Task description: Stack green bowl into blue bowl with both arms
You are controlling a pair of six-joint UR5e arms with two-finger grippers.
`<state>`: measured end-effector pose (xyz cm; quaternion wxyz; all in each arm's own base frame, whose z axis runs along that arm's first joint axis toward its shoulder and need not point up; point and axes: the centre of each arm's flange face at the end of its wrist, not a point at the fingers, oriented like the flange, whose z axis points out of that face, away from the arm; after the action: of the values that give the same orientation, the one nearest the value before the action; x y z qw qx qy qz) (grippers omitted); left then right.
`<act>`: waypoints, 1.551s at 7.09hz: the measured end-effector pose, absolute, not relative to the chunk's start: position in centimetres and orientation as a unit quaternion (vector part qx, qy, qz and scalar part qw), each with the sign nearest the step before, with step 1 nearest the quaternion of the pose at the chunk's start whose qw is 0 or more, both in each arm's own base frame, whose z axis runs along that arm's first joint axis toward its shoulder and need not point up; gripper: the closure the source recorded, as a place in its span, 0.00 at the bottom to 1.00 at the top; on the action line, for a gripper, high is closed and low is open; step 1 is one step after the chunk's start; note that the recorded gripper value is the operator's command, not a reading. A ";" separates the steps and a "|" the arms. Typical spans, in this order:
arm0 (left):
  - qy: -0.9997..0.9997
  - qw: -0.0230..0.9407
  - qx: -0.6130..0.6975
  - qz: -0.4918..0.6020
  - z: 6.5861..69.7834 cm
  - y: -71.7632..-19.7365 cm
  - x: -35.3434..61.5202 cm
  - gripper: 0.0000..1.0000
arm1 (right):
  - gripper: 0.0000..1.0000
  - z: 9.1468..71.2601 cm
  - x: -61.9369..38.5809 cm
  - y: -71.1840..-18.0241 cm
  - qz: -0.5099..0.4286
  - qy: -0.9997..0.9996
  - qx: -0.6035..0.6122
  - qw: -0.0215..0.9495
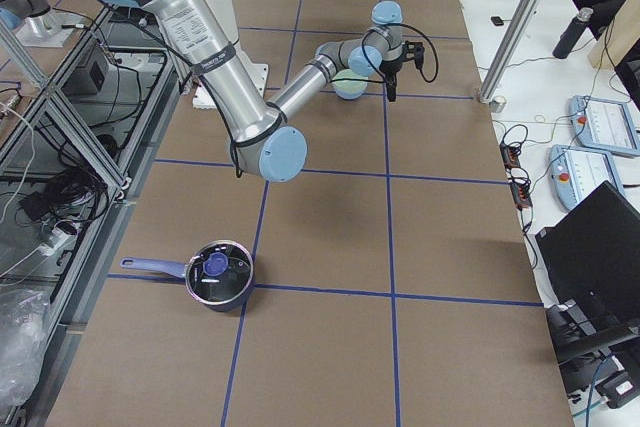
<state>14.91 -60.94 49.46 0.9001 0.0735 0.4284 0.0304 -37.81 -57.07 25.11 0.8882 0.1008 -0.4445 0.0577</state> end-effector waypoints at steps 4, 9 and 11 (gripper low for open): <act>0.396 0.911 0.094 0.064 55.9 -62.7 4.5 0.02 | 0.00 40.2 -20.8 -58.3 0.071 -0.403 0.066 0.910; 0.378 0.920 0.055 0.091 64.9 -56.9 -4.0 0.00 | 0.00 53.7 -2.5 -54.5 0.030 -0.362 0.052 0.930; 0.379 0.920 0.045 0.088 66.4 -55.1 -4.5 0.00 | 0.00 58.4 2.5 -50.8 0.011 -0.352 0.042 0.935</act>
<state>-4.47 -55.11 66.36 0.9202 0.0452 0.3786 0.0882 2.52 -50.82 58.38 0.9352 0.0422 -0.3515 0.0113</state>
